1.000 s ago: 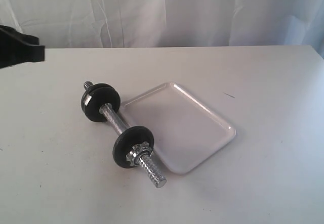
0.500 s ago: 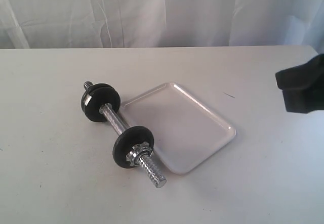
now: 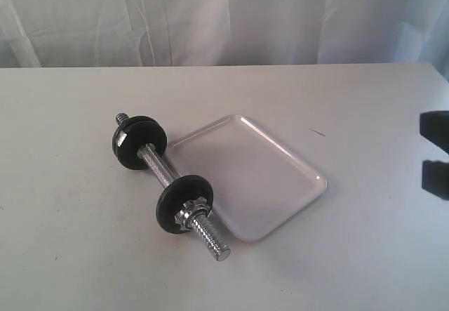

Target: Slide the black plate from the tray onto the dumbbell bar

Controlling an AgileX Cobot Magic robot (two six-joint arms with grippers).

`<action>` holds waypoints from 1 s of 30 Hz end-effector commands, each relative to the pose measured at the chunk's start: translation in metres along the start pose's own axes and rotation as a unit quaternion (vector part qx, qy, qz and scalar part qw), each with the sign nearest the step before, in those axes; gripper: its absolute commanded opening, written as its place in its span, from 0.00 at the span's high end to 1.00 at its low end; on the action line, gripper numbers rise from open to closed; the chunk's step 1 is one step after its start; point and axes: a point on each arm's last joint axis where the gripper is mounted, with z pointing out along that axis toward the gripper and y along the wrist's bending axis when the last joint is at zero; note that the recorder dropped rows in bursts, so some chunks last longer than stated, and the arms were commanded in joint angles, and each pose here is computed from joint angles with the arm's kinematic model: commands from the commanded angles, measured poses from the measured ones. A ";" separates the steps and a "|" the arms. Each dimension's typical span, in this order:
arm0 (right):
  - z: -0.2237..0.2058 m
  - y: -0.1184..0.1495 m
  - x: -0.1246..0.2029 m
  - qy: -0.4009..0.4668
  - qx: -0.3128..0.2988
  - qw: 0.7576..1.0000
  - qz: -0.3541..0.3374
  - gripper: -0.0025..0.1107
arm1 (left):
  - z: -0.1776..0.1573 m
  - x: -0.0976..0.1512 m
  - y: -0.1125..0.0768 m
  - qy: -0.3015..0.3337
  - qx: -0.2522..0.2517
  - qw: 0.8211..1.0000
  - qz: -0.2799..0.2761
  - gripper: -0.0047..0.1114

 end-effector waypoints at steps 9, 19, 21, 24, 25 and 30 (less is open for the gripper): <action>-0.023 -0.012 0.110 -0.100 0.086 0.990 0.058 0.98 | -0.001 0.001 0.000 -0.002 -0.001 1.000 -0.006 0.96; -0.019 -0.015 0.143 -0.076 0.118 0.988 0.069 0.98 | -0.001 0.001 0.000 -0.001 -0.001 1.000 -0.006 0.96; -0.019 -0.015 0.144 -0.073 0.118 0.988 0.069 0.98 | -0.001 0.001 0.000 -0.001 -0.001 1.000 -0.006 0.96; -0.019 -0.015 0.145 -0.068 0.118 0.988 0.069 0.98 | -0.001 0.001 0.000 -0.001 -0.001 1.000 -0.006 0.96; -0.019 -0.015 0.145 -0.067 0.117 0.988 0.070 0.98 | -0.001 0.001 0.000 -0.001 -0.001 1.000 -0.006 0.96; -0.019 -0.015 0.145 -0.068 0.118 0.988 0.069 0.98 | -0.001 0.001 0.000 -0.001 -0.001 1.000 -0.006 0.96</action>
